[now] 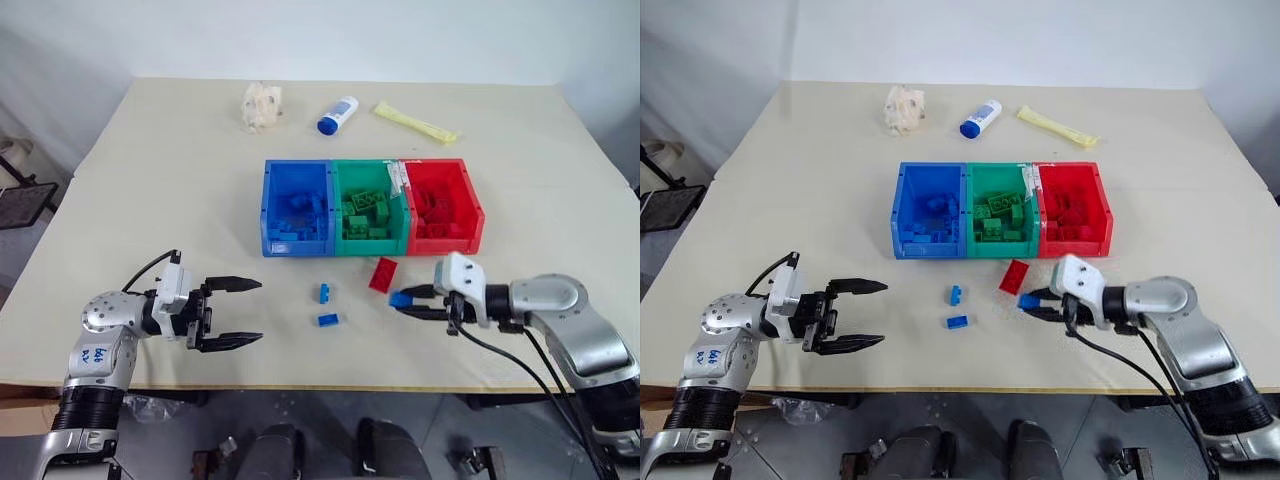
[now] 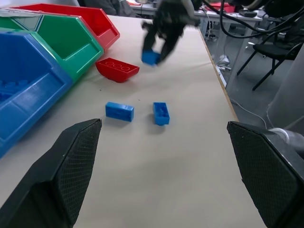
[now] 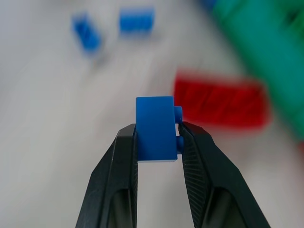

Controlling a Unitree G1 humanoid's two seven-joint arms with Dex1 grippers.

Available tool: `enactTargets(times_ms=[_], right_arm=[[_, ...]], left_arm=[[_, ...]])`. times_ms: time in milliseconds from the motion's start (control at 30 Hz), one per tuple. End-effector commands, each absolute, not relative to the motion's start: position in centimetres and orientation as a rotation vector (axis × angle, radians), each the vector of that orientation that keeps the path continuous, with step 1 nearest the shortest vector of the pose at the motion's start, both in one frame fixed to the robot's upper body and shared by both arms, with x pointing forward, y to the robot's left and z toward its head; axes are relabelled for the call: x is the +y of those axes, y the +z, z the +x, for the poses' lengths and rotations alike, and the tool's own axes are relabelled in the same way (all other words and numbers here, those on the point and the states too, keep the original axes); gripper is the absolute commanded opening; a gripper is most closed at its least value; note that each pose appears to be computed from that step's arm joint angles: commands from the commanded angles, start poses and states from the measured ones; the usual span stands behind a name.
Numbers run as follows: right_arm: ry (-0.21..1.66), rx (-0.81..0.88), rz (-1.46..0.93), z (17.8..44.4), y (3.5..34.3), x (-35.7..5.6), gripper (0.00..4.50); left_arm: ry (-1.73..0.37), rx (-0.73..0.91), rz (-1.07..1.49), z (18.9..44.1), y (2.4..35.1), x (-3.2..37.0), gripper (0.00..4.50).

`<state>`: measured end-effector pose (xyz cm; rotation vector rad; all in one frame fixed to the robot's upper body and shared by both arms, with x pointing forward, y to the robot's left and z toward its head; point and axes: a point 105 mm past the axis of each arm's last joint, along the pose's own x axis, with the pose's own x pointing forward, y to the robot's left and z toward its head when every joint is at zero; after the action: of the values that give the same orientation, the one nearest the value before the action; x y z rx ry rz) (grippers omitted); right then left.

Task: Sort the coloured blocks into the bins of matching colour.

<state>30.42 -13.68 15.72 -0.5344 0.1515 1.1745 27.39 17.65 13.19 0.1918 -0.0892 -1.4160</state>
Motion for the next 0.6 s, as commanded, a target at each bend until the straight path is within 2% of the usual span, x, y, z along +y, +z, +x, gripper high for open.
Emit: enactTargets(times_ms=[33, 133, 233, 367, 467, 600], right_arm=[[1.185, 0.041, -0.543, 31.3, 18.8, -11.9, 0.89], [1.171, 0.009, -0.562, 32.8, 19.5, -10.8, 0.89], [1.137, -0.119, -0.556, 36.3, 21.9, -7.2, 0.89], [1.089, -0.244, -0.519, 39.1, 24.1, -4.0, 0.89], [1.021, -0.28, -0.493, 40.9, 24.6, -2.6, 1.89], [1.046, -0.292, -0.503, 40.8, 24.0, -2.5, 3.25]], left_arm=[[-1.419, -0.116, 0.217, 27.7, 13.7, 17.6, 4.5], [-1.419, -0.119, 0.22, 28.0, 13.8, 17.6, 4.5], [-1.423, -0.13, 0.229, 28.4, 14.0, 17.4, 4.5], [-1.421, -0.137, 0.237, 28.7, 14.1, 17.4, 4.5], [-1.415, -0.143, 0.247, 28.8, 14.3, 17.5, 4.5], [-1.403, -0.151, 0.259, 29.0, 14.6, 17.7, 4.5]])
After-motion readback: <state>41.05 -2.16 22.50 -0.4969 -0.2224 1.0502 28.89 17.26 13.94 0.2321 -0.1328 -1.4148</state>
